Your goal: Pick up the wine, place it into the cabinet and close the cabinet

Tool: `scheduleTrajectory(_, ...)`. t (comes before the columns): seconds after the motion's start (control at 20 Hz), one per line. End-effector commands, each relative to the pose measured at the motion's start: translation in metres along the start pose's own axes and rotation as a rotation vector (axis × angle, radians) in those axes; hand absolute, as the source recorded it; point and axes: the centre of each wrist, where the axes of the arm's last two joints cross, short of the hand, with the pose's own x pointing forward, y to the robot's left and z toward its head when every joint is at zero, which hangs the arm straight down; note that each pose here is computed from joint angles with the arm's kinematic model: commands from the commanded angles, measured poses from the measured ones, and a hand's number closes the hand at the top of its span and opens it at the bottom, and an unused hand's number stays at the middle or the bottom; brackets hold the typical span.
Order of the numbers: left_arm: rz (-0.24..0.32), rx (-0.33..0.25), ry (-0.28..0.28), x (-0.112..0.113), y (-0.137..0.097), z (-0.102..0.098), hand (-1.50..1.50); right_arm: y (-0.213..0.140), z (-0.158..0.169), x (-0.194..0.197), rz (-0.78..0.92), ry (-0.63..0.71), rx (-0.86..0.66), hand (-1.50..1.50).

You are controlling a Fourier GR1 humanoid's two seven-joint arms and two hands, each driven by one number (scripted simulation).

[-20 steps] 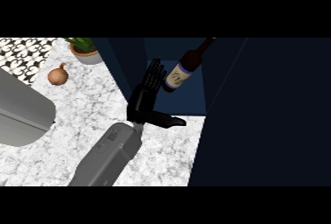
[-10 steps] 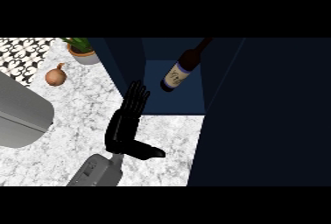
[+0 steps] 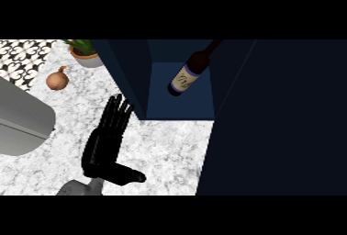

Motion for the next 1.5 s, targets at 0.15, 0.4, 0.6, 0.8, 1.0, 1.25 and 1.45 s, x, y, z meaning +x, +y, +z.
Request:
scheduleTrajectory(0.15, -0.054, 0.021, -0.053, 0.033, 0.039, 0.017, -1.5, 0.004, 0.015, 0.061, -0.198, 0.0, 0.288, 1.5)
scheduleTrajectory(0.4, -0.1, 0.046, -0.074, 0.049, 0.073, 0.031, -1.5, 0.008, 0.015, 0.056, -0.224, -0.021, 0.323, 1.5)
scheduleTrajectory(0.6, -0.091, 0.045, -0.072, 0.071, 0.079, 0.044, -1.5, 0.01, 0.011, 0.053, -0.203, -0.045, 0.315, 1.5)
scheduleTrajectory(0.8, -0.101, 0.035, -0.068, 0.087, 0.098, 0.039, -1.5, 0.019, 0.01, 0.046, -0.221, -0.044, 0.333, 1.5)
scheduleTrajectory(1.0, -0.103, 0.039, -0.061, 0.097, 0.11, 0.043, -1.5, 0.016, 0.004, 0.054, -0.223, -0.056, 0.354, 1.5)
scheduleTrajectory(1.25, -0.12, 0.027, -0.079, 0.103, 0.121, 0.037, -1.5, 0.02, -0.001, 0.051, -0.245, -0.09, 0.381, 1.5)
scheduleTrajectory(1.45, -0.102, 0.007, -0.057, 0.104, 0.121, 0.043, -1.5, 0.025, -0.01, 0.04, -0.263, -0.075, 0.388, 1.5)
